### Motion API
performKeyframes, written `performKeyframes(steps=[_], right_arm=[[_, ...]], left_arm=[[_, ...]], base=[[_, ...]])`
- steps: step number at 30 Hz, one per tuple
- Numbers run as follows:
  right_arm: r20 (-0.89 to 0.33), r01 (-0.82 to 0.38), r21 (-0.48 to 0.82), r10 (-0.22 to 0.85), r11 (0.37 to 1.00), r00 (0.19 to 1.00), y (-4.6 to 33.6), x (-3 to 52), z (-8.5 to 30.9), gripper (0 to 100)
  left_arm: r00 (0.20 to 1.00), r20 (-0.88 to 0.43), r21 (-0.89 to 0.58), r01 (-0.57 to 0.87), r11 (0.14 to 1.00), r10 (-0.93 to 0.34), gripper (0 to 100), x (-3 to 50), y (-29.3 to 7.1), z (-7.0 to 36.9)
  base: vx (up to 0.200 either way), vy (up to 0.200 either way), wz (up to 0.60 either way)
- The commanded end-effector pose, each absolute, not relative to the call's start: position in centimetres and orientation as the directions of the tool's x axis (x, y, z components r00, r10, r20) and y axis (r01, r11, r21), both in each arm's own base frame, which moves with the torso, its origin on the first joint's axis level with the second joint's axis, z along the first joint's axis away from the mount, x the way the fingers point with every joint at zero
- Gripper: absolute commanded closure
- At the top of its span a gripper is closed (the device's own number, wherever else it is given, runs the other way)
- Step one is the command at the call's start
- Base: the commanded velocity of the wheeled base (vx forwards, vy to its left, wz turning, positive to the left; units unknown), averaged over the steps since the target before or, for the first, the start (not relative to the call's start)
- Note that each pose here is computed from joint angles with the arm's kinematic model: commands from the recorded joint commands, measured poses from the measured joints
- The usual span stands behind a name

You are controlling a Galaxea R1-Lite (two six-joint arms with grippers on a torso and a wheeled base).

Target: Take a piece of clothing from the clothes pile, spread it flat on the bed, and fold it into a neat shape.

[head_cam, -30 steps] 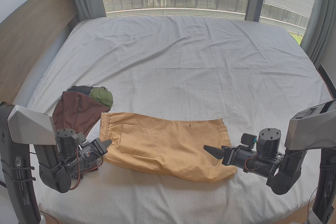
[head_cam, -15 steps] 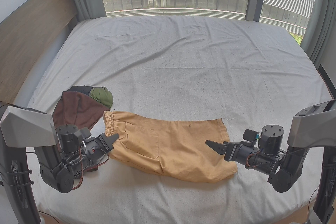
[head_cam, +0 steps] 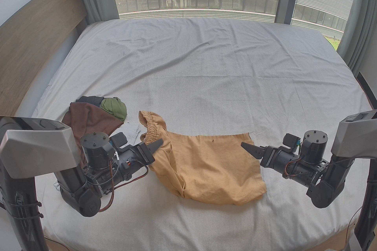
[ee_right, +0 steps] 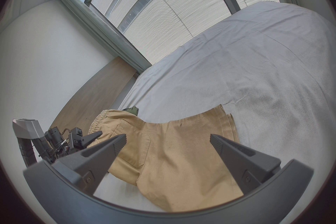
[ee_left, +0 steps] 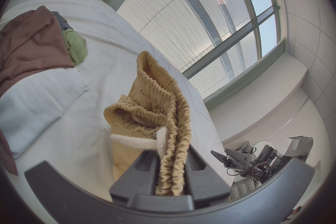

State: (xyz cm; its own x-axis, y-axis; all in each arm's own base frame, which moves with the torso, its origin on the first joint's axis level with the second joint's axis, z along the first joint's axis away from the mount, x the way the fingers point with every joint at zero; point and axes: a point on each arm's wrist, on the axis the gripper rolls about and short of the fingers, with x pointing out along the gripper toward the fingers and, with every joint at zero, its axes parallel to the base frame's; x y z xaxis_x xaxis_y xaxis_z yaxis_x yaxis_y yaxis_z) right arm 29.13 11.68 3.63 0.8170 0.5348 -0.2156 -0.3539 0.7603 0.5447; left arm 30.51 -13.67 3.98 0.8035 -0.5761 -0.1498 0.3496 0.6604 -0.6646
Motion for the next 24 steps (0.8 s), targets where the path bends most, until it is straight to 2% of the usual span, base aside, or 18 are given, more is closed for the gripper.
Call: performKeyframes(steps=[1, 14, 24], right_arm=[[-0.192, -0.357, 0.547, 0.528, 0.758, 0.827, 11.4, 29.2, 4.3, 0], [-0.16, -0.347, 0.546, 0.502, 0.762, 0.85, 10.4, 29.7, 5.2, 0], [-0.123, -0.341, 0.546, 0.476, 0.765, 0.871, 9.6, 30.3, 6.1, 0]], left_arm=[[0.783, -0.138, -0.663, 0.382, 0.644, -0.606, 100, 30.9, -15.4, 3.5], [0.751, -0.092, -0.661, 0.445, 0.604, -0.654, 100, 31.1, -19.4, 3.3], [0.738, -0.079, -0.66, 0.465, 0.59, -0.67, 100, 31.1, -20.3, 3.4]], base=[[0.0, 0.0, 0.0], [0.0, 0.0, 0.0], [0.0, 0.0, 0.0]])
